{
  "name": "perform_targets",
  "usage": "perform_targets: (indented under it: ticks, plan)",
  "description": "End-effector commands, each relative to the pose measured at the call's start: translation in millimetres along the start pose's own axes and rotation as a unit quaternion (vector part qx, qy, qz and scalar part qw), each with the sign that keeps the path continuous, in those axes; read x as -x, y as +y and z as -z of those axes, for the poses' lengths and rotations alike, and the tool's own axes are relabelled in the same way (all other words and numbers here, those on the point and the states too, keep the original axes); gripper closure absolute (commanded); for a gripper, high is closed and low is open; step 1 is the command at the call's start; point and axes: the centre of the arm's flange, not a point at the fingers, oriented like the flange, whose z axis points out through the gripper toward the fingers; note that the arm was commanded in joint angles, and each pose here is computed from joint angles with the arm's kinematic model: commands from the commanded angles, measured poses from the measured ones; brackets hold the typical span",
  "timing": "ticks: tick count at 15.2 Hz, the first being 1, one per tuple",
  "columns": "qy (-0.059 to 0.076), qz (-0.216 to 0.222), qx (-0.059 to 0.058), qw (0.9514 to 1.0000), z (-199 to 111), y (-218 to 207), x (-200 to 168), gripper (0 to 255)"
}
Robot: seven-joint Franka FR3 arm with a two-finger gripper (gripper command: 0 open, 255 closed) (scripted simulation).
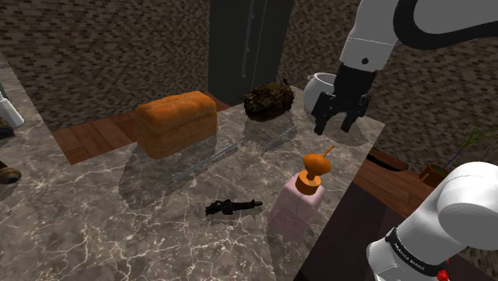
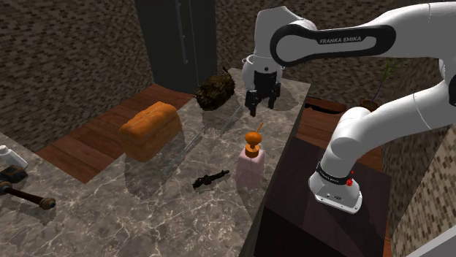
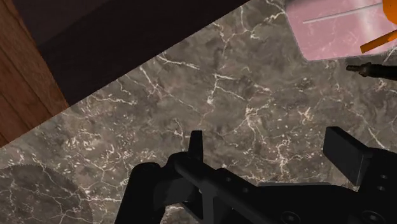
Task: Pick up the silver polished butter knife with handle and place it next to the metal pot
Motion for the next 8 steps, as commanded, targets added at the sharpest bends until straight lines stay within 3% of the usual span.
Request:
perform_targets:
  ticks: [1, 4, 8]
  plan:
    - [0.004, -0.045, 0.0, 0.999, -11, -26, 1, 0]
    - [0.011, -0.107, 0.001, 0.9942, -26, -62, -6, 0]
    - [0.02, -0.188, 0.003, 0.9819, -46, -109, -23, 0]
